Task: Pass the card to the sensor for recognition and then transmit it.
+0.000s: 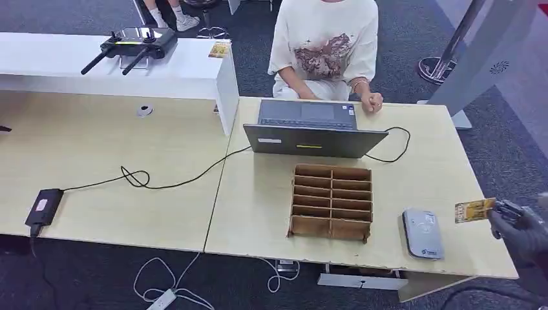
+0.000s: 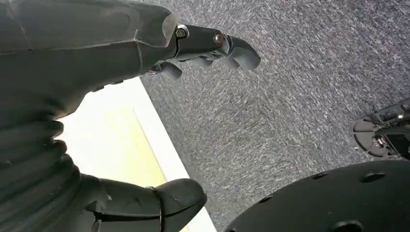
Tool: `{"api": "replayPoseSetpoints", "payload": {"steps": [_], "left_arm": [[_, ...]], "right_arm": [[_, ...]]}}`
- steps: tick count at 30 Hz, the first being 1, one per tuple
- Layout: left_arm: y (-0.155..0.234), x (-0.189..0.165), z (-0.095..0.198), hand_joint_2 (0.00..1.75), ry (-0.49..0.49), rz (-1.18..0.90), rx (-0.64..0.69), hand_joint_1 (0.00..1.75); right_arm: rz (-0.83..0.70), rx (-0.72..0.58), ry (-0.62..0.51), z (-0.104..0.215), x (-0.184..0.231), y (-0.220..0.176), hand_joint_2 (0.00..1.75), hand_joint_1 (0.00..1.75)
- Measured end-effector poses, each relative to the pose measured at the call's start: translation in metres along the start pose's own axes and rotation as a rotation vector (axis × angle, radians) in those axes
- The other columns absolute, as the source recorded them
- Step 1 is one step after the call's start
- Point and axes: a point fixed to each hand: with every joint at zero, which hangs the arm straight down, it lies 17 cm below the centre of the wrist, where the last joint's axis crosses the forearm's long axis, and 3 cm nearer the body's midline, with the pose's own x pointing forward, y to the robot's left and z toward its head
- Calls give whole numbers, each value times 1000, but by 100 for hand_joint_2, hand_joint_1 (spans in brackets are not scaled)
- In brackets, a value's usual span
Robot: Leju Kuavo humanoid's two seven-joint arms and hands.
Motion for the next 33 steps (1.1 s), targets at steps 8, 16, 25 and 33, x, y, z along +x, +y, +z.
{"api": "replayPoseSetpoints", "payload": {"steps": [8, 16, 25, 33], "left_arm": [[0, 1, 0, 175, -1, -3, -2, 0], [1, 1, 0, 175, -1, -5, -1, 0], [-1, 1, 0, 175, 0, 7, -9, 0], [-1, 0, 0, 175, 0, 11, -11, 0]], "right_arm": [[69, 22, 57, -15, -8, 11, 175, 175], [85, 54, 93, -34, -6, 14, 175, 175], [132, 48, 147, -47, -16, 10, 175, 175], [144, 47, 173, -50, -27, 12, 175, 175]]}}
